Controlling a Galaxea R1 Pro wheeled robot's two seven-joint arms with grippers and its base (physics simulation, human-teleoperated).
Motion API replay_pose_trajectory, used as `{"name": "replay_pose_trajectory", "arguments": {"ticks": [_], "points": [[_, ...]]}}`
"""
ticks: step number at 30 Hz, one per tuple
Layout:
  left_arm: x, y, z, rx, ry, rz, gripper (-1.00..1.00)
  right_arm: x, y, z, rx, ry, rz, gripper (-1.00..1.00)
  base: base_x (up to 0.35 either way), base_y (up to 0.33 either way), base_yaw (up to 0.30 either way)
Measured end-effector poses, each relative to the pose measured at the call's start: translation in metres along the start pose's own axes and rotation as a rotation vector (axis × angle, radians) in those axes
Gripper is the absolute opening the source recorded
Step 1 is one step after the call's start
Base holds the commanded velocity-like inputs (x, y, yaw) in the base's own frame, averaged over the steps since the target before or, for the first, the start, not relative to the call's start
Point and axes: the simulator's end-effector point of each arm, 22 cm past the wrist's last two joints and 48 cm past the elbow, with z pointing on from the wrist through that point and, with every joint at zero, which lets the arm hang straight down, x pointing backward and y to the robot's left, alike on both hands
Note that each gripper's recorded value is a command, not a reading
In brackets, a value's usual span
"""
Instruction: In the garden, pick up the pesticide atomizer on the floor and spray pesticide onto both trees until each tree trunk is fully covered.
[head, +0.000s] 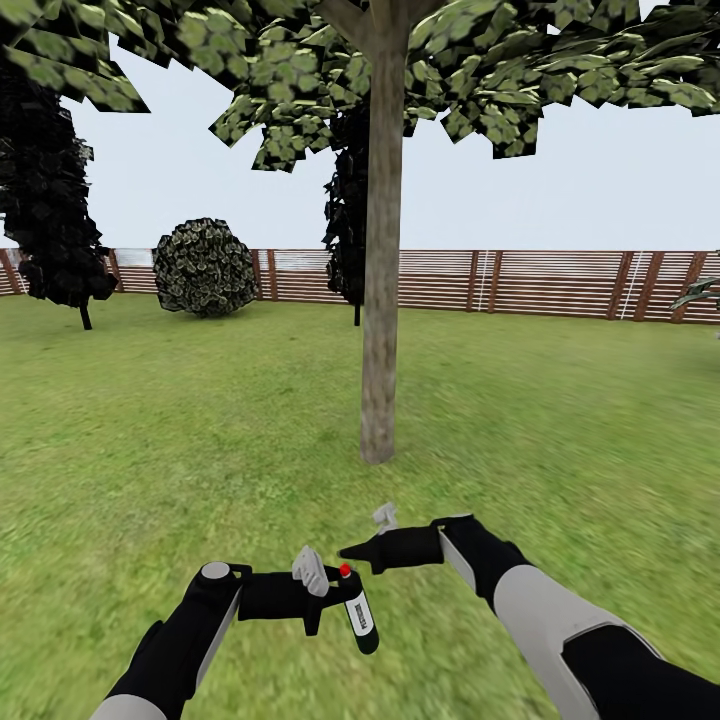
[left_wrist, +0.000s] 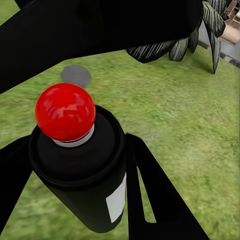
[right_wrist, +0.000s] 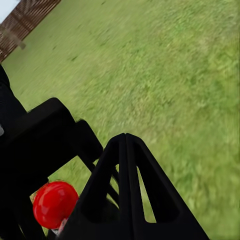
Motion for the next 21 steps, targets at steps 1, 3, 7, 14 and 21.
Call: {"name": "replay_pose_trajectory", "arguments": {"ticks": [1,3,7,14,21], "points": [[0.0,0.0,0.0,0.0,0.0,0.0,-1.0,-0.0002,0.0011,0.0012,-0.002,0.0,0.0,-1.0,0.0,0.0,0.0],[0.0,0.0001,0.0,0.0,0.0,0.0,-1.0,-0.0004,0.0026,0.0029,-0.006,0.0,-0.001,-1.0,0.0,0.0,0.0],[0.0002,0.0,0.0001,0.0,0.0,0.0,-1.0,-0.0005,0.0033,0.0035,-0.007,0.0,0.0,-1.0,0.0,0.0,0.0],[0.0001,0.0001,-0.0001,0.0,0.0,0.0,-1.0,-0.0005,0.0036,0.0037,-0.009,0.0,0.0,-1.0,0.0,0.0,0.0],[0.0005,0.0002,0.0,0.0,0.001,-0.001,-1.0,0.0043,0.0005,0.0022,-0.003,0.004,0.013,-1.0,0.0,0.0,0.0]]}}
